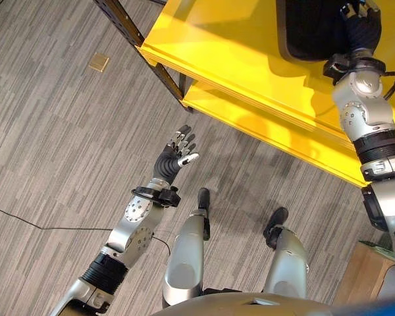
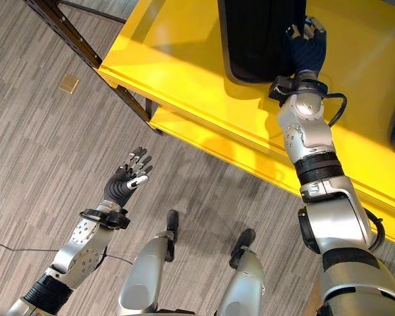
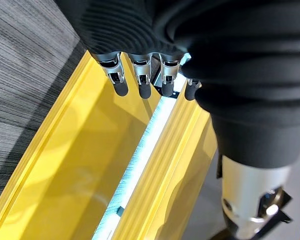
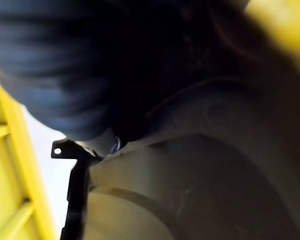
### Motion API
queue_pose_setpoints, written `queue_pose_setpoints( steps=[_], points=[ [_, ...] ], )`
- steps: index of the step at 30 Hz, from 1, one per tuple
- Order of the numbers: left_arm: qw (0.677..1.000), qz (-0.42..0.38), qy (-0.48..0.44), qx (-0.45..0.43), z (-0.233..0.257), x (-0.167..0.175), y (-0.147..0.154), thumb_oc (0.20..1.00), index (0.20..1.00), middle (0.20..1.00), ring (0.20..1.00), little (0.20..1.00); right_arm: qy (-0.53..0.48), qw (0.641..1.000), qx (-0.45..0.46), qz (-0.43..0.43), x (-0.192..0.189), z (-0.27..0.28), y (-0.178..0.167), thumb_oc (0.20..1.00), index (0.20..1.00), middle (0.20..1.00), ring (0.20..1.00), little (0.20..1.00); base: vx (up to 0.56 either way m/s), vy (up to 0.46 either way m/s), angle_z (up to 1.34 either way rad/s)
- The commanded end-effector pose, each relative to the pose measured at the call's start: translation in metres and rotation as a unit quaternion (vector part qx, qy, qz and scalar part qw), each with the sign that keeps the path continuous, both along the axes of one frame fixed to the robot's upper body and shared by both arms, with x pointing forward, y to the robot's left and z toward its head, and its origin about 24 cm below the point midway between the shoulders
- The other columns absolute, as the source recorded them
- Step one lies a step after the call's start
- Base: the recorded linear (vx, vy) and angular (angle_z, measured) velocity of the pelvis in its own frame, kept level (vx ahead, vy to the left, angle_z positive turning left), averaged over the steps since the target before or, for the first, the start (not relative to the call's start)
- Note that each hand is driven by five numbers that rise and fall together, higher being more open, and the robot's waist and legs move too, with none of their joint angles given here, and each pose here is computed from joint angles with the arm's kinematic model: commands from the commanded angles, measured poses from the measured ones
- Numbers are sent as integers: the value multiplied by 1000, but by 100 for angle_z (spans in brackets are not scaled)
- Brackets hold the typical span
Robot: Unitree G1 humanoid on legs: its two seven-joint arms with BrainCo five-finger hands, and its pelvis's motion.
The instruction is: Move parts from the plastic box to the shelf.
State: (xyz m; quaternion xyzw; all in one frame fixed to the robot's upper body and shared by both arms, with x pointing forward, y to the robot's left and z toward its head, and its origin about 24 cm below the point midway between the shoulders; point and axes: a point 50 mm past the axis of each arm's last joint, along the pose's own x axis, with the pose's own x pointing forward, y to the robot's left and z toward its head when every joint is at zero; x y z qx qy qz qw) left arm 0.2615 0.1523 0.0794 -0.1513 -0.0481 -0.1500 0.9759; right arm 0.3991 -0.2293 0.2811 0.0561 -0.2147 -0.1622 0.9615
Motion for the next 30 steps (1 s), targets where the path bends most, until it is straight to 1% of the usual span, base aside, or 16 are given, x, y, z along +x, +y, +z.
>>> queue_pose_setpoints(
  steps=[1, 3, 10, 12, 17, 30],
  points=[
    [998, -12, -62, -7, 28, -7, 2, 1000, 1000, 1000, 1000, 1000, -82, 996, 18, 20, -7, 53, 10, 200, 200, 200, 200, 200, -10, 47, 0],
    [998, -13, -64, -10, 29, -5, 0, 1000, 1000, 1000, 1000, 1000, -43, 999, 32, 4, 3, 46, 7, 200, 200, 200, 200, 200, 78, 42, -1],
    [998, -7, -67, -17, 30, -2, 0, 1000, 1000, 1000, 1000, 1000, -8, 998, 65, 11, 10, 19, 8, 200, 200, 200, 200, 200, 5, 19, -3],
    [998, -2, -64, -21, 30, -1, 0, 1000, 1000, 1000, 1000, 1000, 3, 995, 100, 23, 11, -2, 11, 200, 200, 200, 200, 200, -16, 18, -9],
    [998, 2, -61, -27, 29, -1, 0, 1000, 1000, 1000, 1000, 1000, -3, 986, 163, 24, 9, -17, 7, 200, 200, 200, 200, 200, -8, 0, -10],
    [998, 4, -56, -28, 27, -1, 0, 1000, 1000, 1000, 1000, 1000, -23, 972, 231, -25, 0, -33, -17, 200, 200, 200, 200, 200, 0, 0, 0]
  ],
)
